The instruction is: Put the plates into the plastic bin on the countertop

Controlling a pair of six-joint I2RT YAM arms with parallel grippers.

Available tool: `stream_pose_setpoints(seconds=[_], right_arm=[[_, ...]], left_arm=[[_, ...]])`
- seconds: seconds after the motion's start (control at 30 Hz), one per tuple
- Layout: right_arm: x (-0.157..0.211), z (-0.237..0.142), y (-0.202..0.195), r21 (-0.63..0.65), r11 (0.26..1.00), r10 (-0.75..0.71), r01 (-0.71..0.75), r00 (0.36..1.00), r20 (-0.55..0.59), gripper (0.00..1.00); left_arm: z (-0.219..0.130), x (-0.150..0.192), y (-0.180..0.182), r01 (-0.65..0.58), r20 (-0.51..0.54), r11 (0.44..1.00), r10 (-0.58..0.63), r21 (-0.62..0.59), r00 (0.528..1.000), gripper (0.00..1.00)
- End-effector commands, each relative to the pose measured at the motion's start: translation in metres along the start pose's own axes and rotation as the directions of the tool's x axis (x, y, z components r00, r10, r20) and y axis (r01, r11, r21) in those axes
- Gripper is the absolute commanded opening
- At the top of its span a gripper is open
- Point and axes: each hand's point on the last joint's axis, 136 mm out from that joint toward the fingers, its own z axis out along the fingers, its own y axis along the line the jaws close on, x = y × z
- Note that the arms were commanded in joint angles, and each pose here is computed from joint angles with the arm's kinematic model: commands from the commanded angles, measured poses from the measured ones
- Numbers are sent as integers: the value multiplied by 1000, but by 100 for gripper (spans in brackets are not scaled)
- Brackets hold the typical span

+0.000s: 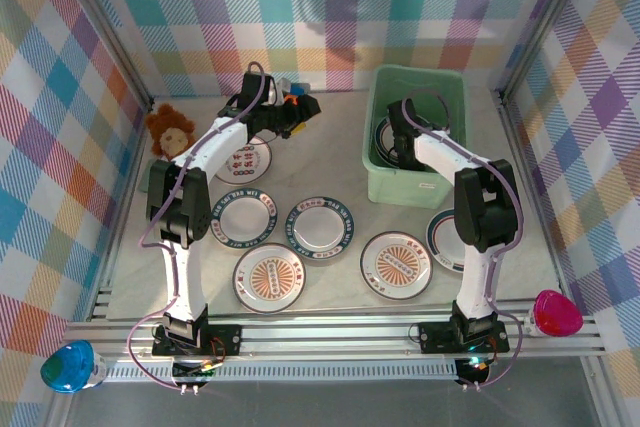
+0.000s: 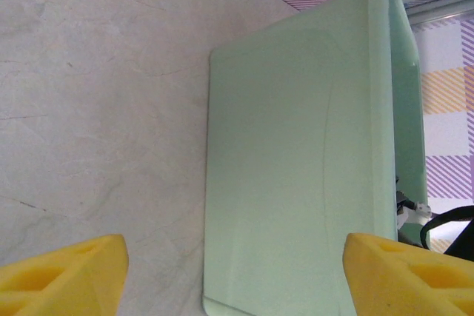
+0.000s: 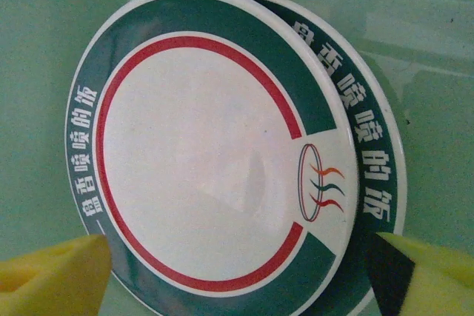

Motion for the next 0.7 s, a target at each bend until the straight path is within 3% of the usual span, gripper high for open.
stream_pose_setpoints(seconds=[0.0,0.23,0.5,0.67], right_arm=[[-5,-22,23,-67,998,-12,12,1000,0,100],[-16,-40,35,-116,992,-49,52,998,31,99],[-26,-55,18,-62,996,-59,61,998,38,99],[-35,-73,29,-116,990,-71,77,996,52,99]], left_arm=[[-3,-8,-5,-5,17,1000,5,6,1000,76],[-7,-7,-11,-15,20,1000,15,10,1000,76],[-19,-5,-16,-28,30,1000,28,-3,999,76],[-30,-4,-16,-33,49,999,35,-30,998,76]])
